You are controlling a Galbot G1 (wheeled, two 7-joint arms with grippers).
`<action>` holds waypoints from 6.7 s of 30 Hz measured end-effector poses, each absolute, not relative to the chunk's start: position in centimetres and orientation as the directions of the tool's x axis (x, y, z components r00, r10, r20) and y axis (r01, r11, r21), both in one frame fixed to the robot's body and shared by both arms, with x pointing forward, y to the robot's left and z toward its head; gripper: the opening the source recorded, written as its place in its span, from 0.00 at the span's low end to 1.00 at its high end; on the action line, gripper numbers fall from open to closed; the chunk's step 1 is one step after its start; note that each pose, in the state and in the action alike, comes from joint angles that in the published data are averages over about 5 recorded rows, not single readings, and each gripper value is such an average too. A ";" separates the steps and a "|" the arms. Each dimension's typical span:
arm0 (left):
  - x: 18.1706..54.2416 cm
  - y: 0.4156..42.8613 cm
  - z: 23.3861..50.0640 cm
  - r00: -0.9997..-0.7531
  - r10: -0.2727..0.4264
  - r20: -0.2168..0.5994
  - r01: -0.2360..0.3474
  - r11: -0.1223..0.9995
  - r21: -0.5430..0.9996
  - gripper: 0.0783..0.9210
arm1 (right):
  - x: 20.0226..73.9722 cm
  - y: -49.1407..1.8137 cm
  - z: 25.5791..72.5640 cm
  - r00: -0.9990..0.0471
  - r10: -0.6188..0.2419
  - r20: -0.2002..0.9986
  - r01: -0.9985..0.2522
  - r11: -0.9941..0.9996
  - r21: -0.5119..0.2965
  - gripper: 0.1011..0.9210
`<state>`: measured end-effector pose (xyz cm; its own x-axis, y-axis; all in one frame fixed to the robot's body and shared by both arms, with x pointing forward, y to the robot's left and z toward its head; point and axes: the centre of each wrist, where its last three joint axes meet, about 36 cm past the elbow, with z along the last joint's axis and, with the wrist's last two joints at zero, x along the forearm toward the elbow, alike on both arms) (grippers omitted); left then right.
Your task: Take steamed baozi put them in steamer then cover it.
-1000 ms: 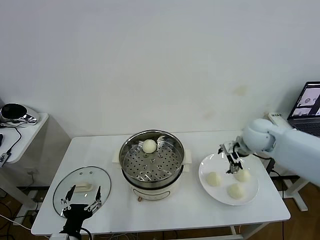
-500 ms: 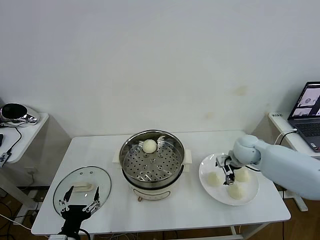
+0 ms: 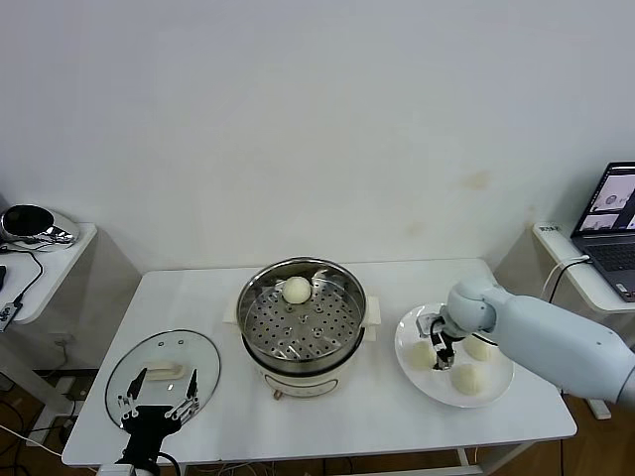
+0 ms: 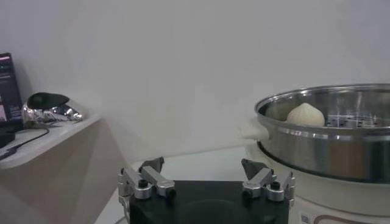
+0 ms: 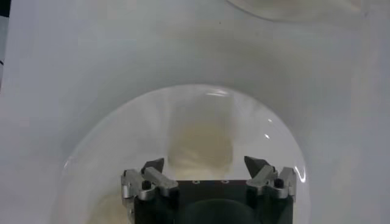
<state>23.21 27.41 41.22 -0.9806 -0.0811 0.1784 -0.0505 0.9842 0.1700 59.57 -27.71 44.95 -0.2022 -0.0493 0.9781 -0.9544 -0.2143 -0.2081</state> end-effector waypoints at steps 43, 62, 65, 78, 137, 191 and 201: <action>23.9 27.9 41.7 -0.985 -0.092 0.144 -0.067 0.983 0.171 0.88 | 62.4 -8.8 69.0 -0.311 -0.296 0.903 -0.906 -0.196 -0.376 0.61; 24.0 27.9 41.9 -0.986 -0.100 0.134 -0.078 0.984 0.162 0.88 | 62.2 3.6 60.3 -0.212 -0.277 0.937 -0.944 -0.192 -0.270 0.61; 23.9 27.9 41.9 -0.986 -0.100 0.134 -0.077 0.984 0.162 0.88 | 62.1 4.6 59.1 -0.206 -0.272 0.940 -0.946 -0.190 -0.263 0.61; 24.1 28.0 42.0 -0.987 -0.095 0.130 -0.074 0.984 0.162 0.88 | 62.7 4.3 60.9 -0.212 -0.264 0.941 -0.942 -0.200 -0.268 0.87; 23.2 27.7 40.8 -0.980 -0.103 0.172 -0.070 0.980 0.187 0.88 | 54.8 -35.4 48.1 -0.136 0.006 0.991 -0.968 -0.214 -0.131 0.88; 24.0 27.9 41.4 -0.984 -0.105 0.143 -0.081 0.983 0.168 0.88 | 62.2 -18.3 70.1 -0.326 -0.296 0.898 -0.782 -0.449 -0.432 0.46; 23.9 27.8 41.9 -0.985 -0.117 0.129 -0.097 0.983 0.155 0.88 | 61.2 -7.3 67.6 -0.206 -0.342 0.917 -0.577 -0.714 -0.396 0.46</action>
